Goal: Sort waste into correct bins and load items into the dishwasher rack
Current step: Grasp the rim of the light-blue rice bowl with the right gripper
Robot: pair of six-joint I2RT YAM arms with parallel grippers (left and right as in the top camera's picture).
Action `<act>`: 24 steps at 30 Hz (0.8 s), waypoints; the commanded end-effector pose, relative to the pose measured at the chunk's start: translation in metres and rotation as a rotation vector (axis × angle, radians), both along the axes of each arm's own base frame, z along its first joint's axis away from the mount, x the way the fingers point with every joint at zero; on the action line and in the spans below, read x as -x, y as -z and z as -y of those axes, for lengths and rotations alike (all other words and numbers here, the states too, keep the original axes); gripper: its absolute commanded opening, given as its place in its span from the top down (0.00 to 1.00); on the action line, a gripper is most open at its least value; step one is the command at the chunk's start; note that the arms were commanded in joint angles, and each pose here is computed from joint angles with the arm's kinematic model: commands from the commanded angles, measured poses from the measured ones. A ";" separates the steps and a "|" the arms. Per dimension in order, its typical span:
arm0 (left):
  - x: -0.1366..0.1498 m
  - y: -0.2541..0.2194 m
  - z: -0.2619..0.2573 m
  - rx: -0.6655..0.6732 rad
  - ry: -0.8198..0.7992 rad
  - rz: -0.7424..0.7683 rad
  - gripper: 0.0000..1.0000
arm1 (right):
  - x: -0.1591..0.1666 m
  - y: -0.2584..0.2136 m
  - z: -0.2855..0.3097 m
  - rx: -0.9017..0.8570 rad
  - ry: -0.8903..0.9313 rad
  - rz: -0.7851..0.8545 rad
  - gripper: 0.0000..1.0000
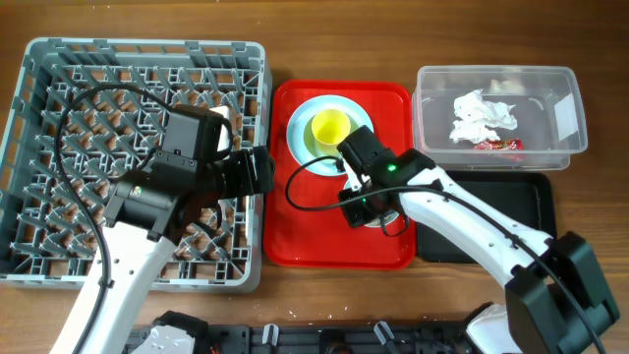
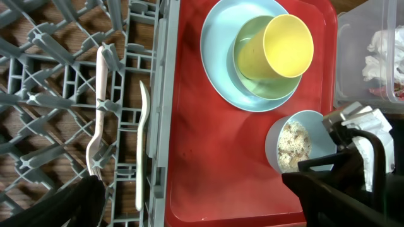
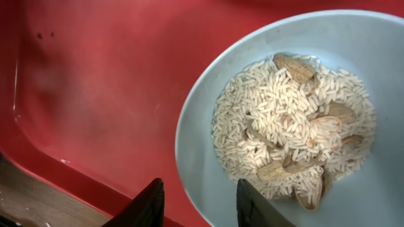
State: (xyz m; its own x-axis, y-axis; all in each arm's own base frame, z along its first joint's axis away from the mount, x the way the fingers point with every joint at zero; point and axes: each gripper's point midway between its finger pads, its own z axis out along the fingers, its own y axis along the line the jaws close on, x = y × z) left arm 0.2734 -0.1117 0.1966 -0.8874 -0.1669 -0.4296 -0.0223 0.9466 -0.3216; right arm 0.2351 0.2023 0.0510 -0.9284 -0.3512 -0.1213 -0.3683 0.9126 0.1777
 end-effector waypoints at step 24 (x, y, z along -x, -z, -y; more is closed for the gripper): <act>-0.002 -0.003 0.000 0.004 -0.011 0.008 0.00 | 0.011 0.029 0.000 -0.025 0.057 -0.037 0.82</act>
State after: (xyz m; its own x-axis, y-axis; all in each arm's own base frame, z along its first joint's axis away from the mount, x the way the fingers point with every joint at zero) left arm 0.2733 -0.1118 0.1966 -0.8875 -0.1668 -0.4295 -0.0222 0.9465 -0.3219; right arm 0.2271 0.2084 0.0314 -0.9486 -0.2948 -0.1147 -0.3146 0.9172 0.2445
